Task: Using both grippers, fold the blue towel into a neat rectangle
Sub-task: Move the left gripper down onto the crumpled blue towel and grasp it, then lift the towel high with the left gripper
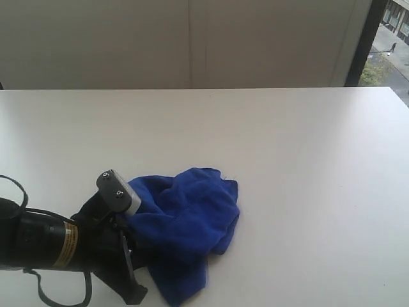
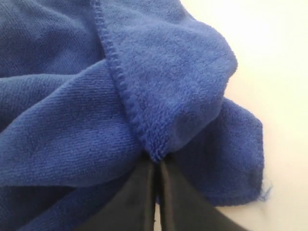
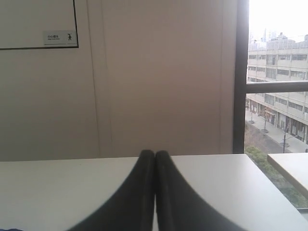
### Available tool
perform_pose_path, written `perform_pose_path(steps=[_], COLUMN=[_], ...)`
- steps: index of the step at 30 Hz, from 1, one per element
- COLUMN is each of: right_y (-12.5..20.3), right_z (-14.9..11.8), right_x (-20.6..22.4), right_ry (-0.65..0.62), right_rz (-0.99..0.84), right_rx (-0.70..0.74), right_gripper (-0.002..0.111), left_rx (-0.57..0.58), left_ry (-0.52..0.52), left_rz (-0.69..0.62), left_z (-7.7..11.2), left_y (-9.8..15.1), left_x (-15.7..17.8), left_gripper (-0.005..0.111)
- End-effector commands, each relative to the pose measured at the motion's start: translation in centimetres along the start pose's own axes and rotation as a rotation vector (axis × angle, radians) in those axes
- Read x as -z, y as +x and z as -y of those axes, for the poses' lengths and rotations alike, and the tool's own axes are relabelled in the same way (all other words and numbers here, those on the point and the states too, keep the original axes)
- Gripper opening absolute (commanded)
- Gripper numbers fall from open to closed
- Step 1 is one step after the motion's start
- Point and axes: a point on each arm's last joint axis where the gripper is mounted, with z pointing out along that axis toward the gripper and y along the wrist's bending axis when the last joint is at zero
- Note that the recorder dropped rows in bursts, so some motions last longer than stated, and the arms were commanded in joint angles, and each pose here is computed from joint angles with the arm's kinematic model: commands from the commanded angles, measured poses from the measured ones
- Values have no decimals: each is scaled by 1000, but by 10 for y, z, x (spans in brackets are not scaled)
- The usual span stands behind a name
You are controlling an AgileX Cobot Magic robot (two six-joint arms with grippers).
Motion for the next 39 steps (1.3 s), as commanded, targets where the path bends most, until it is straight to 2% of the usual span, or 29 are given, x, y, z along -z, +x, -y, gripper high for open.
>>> perform_pose_path(steps=[1,6,10,15,22,27,35,38,39], right_y=[0,1,1,0,2,-4,-29,-45,-47], right_z=[0,0,0,0,0,-2,-14,-31,-36], right_x=[1,1,1,1,0,-12,-51,-85,-92], right_ry=[1,3,2,-1,6,-6,-96,-199,-223], right_rz=[17,3,5,19,-12,-77,-197,-267,-283], right_rx=[-60,-237,-241,-255,-287,-293,-207,-98,-73], right_gripper=[0,0,0,0,0,2,22,43,46], left_rx=[-11,-35,-74,-139,-280,-375,-408,-441,-449], left_ry=[22,6,-59,-165,-416,-488,-523,-574,-585], left_rz=[37,83,140,254,340,426,588,660,672], left_z=[3,5,6,6,0,4,16,24,26], left_y=[-5,-15,-32,-66,-117,-149,-187,-194,-194], left_x=[0,11,30,62,118,148,189,215,220], left_gripper=[0,0,0,0,0,0,0,0,0])
